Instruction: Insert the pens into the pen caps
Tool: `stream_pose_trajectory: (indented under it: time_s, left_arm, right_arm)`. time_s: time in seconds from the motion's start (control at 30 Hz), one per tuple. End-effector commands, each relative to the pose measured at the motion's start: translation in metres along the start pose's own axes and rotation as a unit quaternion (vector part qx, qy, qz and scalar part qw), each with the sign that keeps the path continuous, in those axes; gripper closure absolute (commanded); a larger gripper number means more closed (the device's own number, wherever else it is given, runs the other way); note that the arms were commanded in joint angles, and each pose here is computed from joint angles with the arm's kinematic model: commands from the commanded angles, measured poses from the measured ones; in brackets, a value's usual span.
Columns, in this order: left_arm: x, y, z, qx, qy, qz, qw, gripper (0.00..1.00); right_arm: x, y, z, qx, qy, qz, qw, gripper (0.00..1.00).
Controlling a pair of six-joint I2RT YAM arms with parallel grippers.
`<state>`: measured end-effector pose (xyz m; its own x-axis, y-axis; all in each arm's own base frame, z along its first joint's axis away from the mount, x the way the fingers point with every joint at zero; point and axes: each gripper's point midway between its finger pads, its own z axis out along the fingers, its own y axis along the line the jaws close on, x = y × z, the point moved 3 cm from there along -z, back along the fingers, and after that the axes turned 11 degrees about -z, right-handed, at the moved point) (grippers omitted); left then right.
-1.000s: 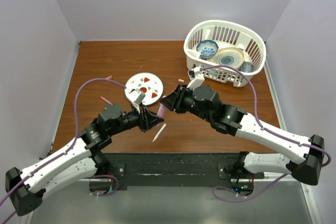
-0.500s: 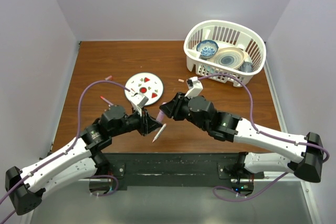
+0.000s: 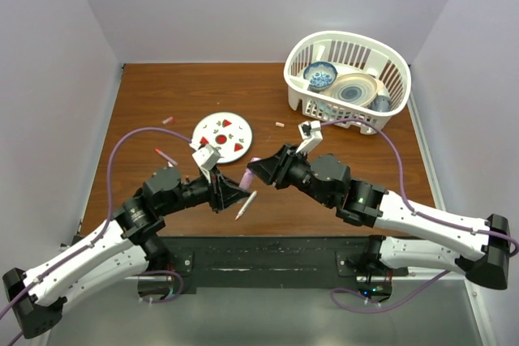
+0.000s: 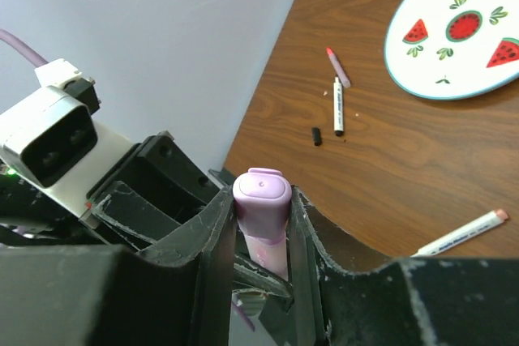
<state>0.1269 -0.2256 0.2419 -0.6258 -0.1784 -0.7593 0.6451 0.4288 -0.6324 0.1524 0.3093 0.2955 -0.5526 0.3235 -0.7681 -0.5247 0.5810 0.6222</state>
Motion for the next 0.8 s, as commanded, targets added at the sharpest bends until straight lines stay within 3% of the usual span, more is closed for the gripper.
stream_pose_trajectory:
  time_s: [0.0, 0.1, 0.27, 0.53, 0.77]
  left_arm:
    - [-0.067, -0.024, -0.006, 0.022, -0.146, 0.026, 0.989, 1.0]
    - [-0.065, -0.026, -0.006, 0.031, -0.139, 0.032, 0.989, 1.0]
    - [-0.063, -0.031, -0.007, 0.051, -0.139, 0.04, 0.988, 1.0]
    - [-0.055, -0.048, -0.016, 0.118, -0.133, 0.08, 0.981, 1.0]
    - [-0.039, -0.078, -0.023, 0.224, -0.08, 0.088, 0.967, 1.0]
  right_arm:
    - [0.024, 0.016, -0.016, -0.035, 0.083, -0.021, 0.996, 0.66]
    - [0.011, 0.025, -0.02, -0.044, 0.07, -0.031, 0.996, 0.58]
    - [-0.01, 0.034, -0.029, -0.052, 0.048, -0.053, 0.996, 0.52]
    - [-0.037, 0.055, -0.052, -0.112, 0.015, -0.112, 0.987, 0.2]
    - [-0.052, 0.066, -0.065, -0.153, -0.015, -0.155, 0.976, 0.2]
